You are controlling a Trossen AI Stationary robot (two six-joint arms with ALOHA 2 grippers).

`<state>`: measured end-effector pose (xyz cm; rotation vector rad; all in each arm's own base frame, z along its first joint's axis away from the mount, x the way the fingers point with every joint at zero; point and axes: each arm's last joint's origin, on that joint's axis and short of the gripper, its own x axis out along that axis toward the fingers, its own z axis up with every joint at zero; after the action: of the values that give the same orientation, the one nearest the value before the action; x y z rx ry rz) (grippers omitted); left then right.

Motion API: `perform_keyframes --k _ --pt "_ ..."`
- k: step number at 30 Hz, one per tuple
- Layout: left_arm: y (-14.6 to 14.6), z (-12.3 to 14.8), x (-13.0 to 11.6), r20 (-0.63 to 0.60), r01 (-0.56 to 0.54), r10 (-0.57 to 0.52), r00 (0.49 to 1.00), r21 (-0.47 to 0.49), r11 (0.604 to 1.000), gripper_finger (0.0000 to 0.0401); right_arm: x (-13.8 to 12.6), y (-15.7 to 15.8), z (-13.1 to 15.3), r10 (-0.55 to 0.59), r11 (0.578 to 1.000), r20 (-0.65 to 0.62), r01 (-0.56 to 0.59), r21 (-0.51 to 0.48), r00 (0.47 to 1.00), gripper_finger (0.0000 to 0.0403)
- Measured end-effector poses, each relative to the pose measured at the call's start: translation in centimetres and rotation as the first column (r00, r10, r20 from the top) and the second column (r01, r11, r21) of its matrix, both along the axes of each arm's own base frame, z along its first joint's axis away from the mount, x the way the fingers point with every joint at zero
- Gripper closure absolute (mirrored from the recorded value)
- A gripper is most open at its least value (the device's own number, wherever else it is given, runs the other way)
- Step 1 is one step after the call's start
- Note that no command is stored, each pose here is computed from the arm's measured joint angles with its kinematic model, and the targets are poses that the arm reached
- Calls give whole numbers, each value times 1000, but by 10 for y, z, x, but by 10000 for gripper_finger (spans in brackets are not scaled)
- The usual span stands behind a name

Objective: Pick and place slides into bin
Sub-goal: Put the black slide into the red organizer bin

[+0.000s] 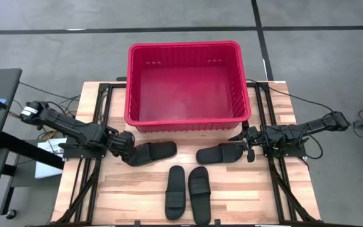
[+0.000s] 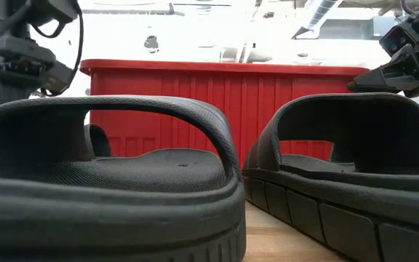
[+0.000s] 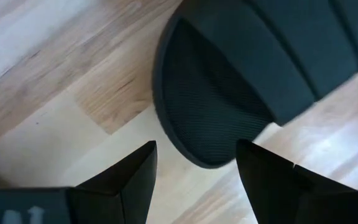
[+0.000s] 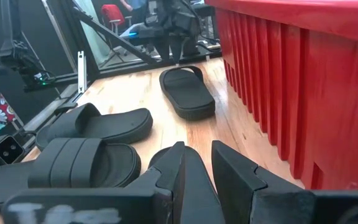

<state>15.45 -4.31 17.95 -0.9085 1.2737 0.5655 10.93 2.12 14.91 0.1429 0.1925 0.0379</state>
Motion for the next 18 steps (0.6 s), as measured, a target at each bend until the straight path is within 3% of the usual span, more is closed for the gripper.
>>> perform_keyframes --k 9,18 --pt "-2 -20 9 -128 -10 15 992 42 999 191 0 0 0 0 1000 0 0 0 1000 332" --pt "-7 -38 26 -139 -13 17 990 25 1000 191 0 0 0 0 1000 0 0 0 1000 332"
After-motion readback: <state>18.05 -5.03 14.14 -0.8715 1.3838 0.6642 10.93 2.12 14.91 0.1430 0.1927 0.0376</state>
